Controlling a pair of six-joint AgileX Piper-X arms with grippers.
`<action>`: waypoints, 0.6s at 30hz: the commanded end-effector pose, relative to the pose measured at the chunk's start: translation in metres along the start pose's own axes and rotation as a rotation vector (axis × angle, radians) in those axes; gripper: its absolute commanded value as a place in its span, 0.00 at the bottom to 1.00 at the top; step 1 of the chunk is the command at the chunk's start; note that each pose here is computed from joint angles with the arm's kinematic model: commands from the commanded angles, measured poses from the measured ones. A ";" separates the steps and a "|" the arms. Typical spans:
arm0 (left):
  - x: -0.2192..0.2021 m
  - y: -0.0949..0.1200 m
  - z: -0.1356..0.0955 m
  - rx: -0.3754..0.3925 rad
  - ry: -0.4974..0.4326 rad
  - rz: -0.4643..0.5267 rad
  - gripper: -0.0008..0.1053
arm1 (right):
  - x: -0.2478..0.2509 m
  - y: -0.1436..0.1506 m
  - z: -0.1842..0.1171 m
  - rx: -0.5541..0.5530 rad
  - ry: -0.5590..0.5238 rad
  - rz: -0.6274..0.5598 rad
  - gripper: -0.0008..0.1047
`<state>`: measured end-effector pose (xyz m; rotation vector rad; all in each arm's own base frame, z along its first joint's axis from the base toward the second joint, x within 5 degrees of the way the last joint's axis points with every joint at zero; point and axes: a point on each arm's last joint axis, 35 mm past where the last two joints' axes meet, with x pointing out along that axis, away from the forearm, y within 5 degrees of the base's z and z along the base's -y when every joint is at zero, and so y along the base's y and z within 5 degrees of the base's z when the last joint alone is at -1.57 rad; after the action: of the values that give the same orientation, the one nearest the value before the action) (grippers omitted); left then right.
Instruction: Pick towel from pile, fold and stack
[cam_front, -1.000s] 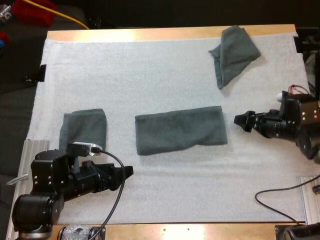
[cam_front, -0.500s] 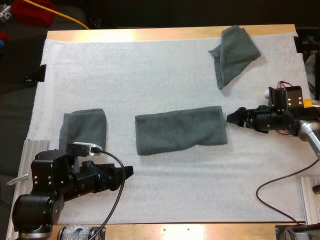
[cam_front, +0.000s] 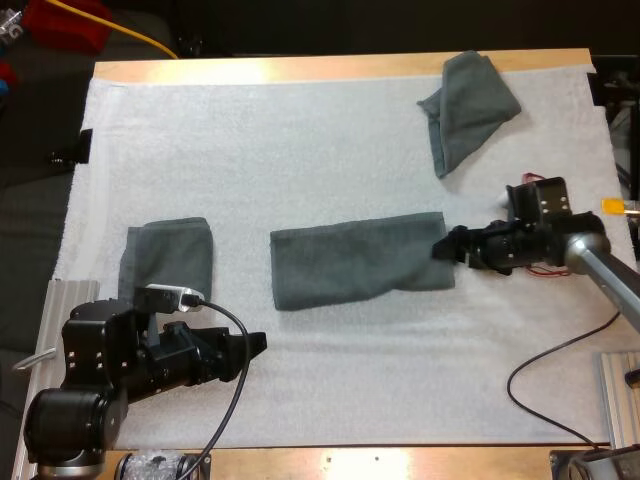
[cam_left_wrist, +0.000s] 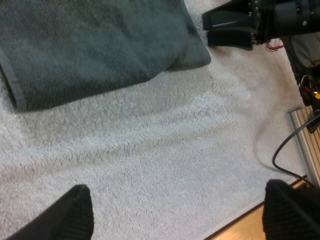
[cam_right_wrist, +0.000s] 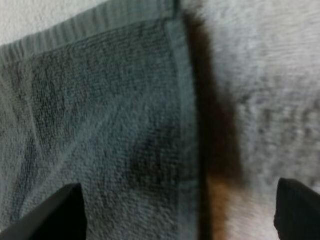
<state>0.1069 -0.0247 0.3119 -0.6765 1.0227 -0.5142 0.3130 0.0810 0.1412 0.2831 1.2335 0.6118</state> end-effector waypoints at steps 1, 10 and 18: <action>-0.002 -0.002 -0.001 0.006 0.003 -0.011 0.65 | 0.003 0.002 0.004 0.001 -0.013 0.015 0.71; -0.002 -0.002 -0.003 -0.009 0.033 -0.045 0.65 | 0.028 0.009 0.005 0.061 0.001 0.085 0.71; -0.002 -0.003 -0.004 -0.009 0.040 -0.064 0.65 | 0.049 0.025 -0.004 0.043 0.075 0.117 0.71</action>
<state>0.1039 -0.0263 0.3117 -0.7126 1.0511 -0.5675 0.3192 0.1249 0.1263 0.3572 1.2373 0.6898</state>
